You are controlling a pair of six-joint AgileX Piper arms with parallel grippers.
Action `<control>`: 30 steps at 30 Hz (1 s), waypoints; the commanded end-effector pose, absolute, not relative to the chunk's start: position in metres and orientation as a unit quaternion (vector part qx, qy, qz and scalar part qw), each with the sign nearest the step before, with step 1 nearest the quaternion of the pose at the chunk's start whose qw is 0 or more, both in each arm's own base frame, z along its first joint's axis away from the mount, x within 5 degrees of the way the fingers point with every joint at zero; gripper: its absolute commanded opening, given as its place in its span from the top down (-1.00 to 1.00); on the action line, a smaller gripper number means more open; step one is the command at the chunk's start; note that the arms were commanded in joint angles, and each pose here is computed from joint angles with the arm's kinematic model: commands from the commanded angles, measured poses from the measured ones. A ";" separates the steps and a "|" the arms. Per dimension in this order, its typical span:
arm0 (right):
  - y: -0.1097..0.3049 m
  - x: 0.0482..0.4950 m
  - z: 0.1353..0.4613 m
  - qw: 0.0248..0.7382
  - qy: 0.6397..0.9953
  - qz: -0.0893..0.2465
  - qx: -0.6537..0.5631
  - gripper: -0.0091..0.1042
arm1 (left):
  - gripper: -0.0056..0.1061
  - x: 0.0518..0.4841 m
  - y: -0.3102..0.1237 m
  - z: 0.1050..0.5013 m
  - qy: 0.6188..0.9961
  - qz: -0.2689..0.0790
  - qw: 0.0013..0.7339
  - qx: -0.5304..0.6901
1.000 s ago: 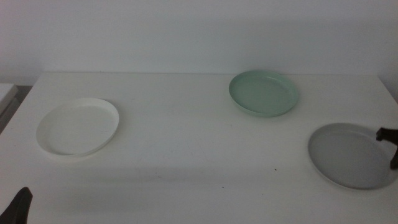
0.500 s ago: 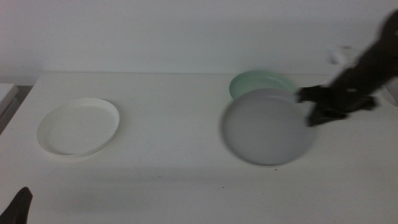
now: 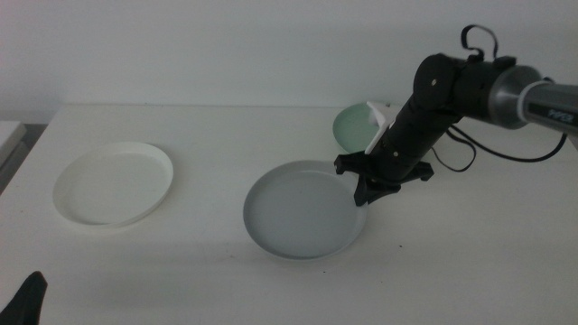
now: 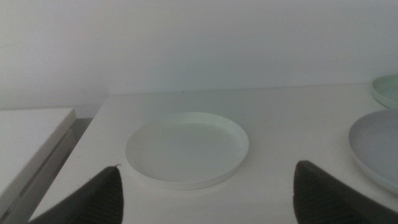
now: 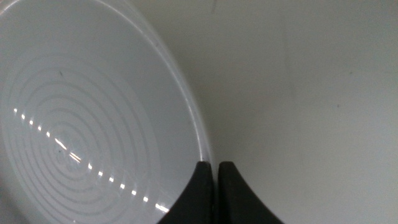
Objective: Stack the three bowls on top of each other.
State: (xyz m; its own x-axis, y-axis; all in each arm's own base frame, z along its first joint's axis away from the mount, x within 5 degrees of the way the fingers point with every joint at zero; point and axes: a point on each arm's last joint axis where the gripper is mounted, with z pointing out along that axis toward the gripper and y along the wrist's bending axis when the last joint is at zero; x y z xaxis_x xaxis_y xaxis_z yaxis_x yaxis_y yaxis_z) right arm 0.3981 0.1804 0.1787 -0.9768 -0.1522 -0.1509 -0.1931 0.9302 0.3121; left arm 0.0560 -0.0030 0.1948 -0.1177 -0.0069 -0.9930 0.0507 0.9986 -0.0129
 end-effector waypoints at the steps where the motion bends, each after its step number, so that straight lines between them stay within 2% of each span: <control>1: 0.182 0.402 0.177 0.067 0.979 0.166 -0.093 0.88 | -0.78 0.056 -0.003 0.196 0.742 -0.022 0.670 0.014; 5: 0.183 0.404 0.165 0.057 0.980 0.164 -0.093 0.87 | -0.78 0.056 -0.003 0.196 0.742 -0.022 0.670 0.014; 9: 0.183 0.405 0.163 0.061 0.980 0.162 -0.093 0.68 | -0.78 0.056 -0.003 0.196 0.742 -0.022 0.670 0.014; 11: 0.183 0.406 0.164 0.066 0.980 0.163 -0.093 0.40 | -0.78 0.056 -0.003 0.196 0.742 -0.022 0.670 0.014; 14: 0.183 0.407 0.165 0.071 0.979 0.163 -0.100 -0.16 | -0.78 0.056 -0.003 0.196 0.742 -0.022 0.670 0.014; 17: 0.177 0.409 0.187 0.084 0.976 0.164 -0.116 -0.73 | -0.78 0.056 -0.003 0.196 0.742 -0.022 0.670 0.014; 18: 0.172 0.413 0.200 0.096 0.974 0.167 -0.117 -0.80 | -0.78 0.056 -0.003 0.196 0.742 -0.022 0.670 0.014; 22: 0.137 0.434 0.264 0.179 0.965 0.167 -0.093 -0.80 | -0.78 0.056 -0.003 0.196 0.742 -0.022 0.670 0.014; 25: 0.106 0.453 0.299 0.252 0.954 0.145 -0.073 -0.80 | -0.78 0.056 -0.003 0.196 0.742 -0.022 0.670 0.014; 28: 0.080 0.476 0.307 0.294 0.948 0.113 -0.035 -0.79 | -0.78 0.056 -0.003 0.196 0.742 -0.022 0.670 0.014; 30: 0.067 0.490 0.301 0.299 0.947 0.113 -0.009 -0.75 | -0.78 0.056 -0.003 0.196 0.742 -0.022 0.670 0.014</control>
State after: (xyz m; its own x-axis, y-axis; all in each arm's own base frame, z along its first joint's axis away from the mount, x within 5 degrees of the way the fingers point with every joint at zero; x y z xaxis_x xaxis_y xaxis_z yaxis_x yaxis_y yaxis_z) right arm 0.4798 0.0771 0.3092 -0.8193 0.0256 -0.5728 -0.1228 0.9680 0.2188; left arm 0.0560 -0.0030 0.1948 -0.1177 -0.0069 -0.9930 0.0507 0.9986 -0.0129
